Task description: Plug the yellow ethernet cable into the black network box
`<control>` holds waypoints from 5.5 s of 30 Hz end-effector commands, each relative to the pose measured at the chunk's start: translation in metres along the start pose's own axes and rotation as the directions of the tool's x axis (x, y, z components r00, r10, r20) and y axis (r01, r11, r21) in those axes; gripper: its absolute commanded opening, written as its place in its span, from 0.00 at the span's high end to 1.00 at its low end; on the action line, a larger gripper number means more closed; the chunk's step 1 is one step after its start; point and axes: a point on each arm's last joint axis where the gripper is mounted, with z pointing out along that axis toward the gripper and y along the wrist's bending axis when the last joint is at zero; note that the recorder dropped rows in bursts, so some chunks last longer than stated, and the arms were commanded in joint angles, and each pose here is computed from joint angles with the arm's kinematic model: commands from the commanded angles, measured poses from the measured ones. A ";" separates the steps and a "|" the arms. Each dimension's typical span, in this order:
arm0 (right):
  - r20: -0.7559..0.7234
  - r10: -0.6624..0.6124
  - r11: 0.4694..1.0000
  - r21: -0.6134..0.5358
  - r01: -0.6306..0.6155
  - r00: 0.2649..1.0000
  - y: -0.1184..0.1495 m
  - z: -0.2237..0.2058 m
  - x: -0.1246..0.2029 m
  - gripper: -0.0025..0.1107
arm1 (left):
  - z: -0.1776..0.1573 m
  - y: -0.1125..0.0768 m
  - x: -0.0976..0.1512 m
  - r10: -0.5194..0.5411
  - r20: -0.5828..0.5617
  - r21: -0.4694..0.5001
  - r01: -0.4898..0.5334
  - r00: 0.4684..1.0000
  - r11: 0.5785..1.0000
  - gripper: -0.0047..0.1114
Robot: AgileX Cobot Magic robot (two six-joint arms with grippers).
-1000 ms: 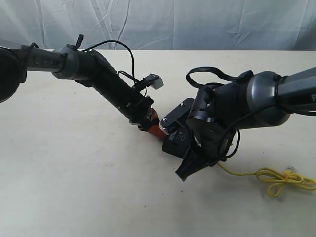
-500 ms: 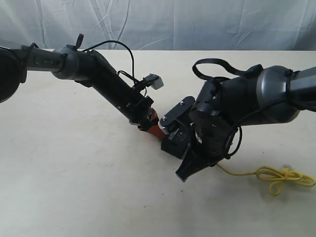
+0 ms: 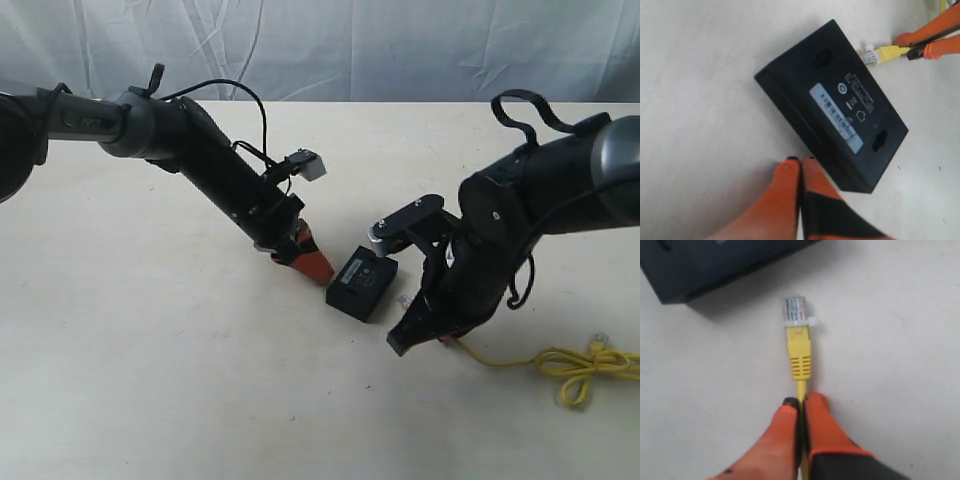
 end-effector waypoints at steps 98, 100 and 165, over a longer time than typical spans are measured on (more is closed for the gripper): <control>0.229 -0.392 0.920 0.069 0.386 0.891 0.019 0.000 -0.003 0.98 | -0.004 -0.005 0.002 0.017 -0.006 0.054 -0.016 1.000 0.998 0.96; 0.227 -0.387 0.922 0.065 0.383 0.894 0.019 0.000 -0.003 0.98 | -0.004 -0.005 0.002 0.015 -0.007 0.054 -0.014 1.000 0.998 0.96; 0.975 0.139 0.899 -0.051 -0.434 0.173 0.004 -0.239 0.196 0.97 | -0.221 -0.272 0.116 0.260 0.474 -0.855 0.370 0.841 0.364 0.96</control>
